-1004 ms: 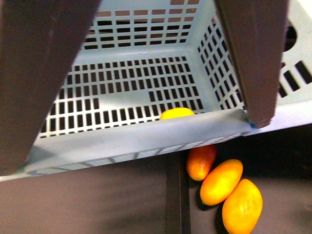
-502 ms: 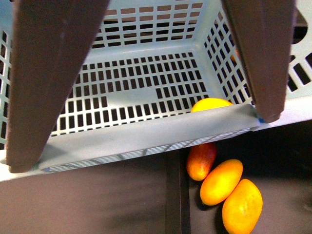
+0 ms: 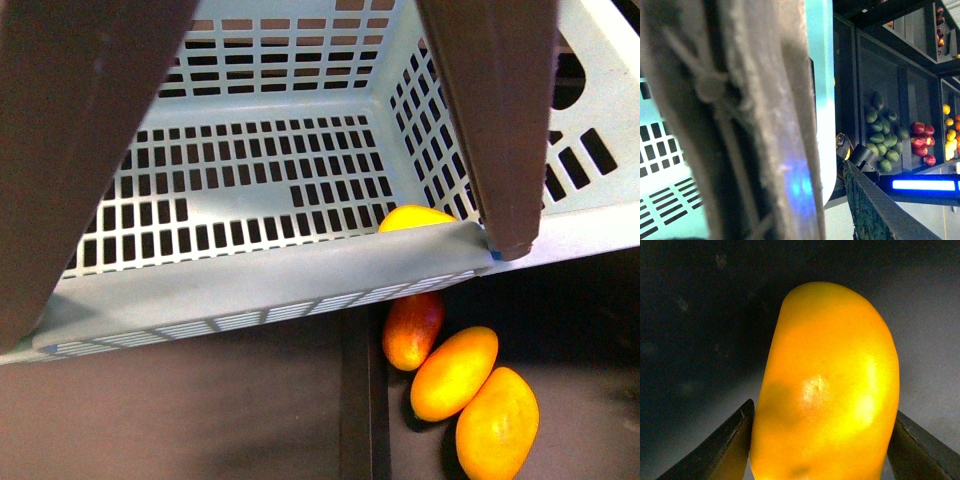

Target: Pick lemon and mango into basket

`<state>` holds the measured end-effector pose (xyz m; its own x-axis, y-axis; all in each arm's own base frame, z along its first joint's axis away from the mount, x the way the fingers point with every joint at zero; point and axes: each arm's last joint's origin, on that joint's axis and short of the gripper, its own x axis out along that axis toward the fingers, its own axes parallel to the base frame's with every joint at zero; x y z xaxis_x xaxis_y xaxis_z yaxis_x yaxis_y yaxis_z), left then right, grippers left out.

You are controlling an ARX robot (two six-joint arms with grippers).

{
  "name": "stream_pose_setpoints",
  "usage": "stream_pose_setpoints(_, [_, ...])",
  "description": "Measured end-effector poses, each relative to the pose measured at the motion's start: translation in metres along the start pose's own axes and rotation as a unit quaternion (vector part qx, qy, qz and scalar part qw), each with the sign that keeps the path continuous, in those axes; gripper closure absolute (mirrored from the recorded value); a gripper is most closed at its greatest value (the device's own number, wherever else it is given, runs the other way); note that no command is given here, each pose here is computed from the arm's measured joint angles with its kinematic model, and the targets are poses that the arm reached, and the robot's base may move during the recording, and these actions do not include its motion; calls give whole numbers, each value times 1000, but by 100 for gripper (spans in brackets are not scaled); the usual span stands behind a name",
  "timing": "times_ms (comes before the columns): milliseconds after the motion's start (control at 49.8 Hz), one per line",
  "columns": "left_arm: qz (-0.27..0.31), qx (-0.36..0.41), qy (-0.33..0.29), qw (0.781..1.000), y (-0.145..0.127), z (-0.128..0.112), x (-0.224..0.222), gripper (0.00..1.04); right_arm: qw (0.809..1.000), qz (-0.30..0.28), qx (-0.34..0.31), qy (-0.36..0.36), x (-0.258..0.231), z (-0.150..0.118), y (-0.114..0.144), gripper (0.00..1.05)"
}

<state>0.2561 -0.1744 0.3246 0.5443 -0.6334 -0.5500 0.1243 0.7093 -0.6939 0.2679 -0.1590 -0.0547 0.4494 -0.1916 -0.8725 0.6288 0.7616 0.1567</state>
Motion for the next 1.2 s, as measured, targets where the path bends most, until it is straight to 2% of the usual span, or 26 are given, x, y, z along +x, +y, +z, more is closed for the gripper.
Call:
stream_pose_setpoints(80, [0, 0, 1, 1000, 0, 0, 0, 77, 1000, 18, -8, 3, -10, -2, 1, 43])
stream_pose_setpoints(201, [-1, 0, 1, 1000, 0, 0, 0, 77, 997, 71, -38, -15, -46, 8, 5, 45])
stream_pose_setpoints(321, [-2, -1, 3, 1000, 0, 0, 0, 77, 984, 150, -87, -47, -102, 21, 13, 45])
stream_pose_setpoints(421, [-2, 0, 3, 1000, 0, 0, 0, 77, 974, 186, -111, -63, -132, 25, 17, 45])
stream_pose_setpoints(522, [-2, 0, 2, 1000, 0, 0, 0, 77, 956, 241, -141, -92, -173, 31, 25, 45])
stream_pose_setpoints(642, [-1, 0, 1, 1000, 0, 0, 0, 77, 923, 300, -184, -157, -234, 39, 41, 45])
stream_pose_setpoints(823, [-1, 0, 1, 1000, 0, 0, 0, 77, 874, 360, -228, -234, -303, 29, 80, 45])
stream_pose_setpoints(1064, [-2, -1, 3, 1000, 0, 0, 0, 77, 844, 413, -239, -246, -331, -3, 143, 45])
stream_pose_setpoints(1144, [-2, 0, 2, 1000, 0, 0, 0, 77, 824, 450, -243, -244, -338, -15, 170, 45])
stream_pose_setpoints(1204, [-2, 0, 2, 1000, 0, 0, 0, 77, 816, 467, -242, -242, -342, -19, 184, 45])
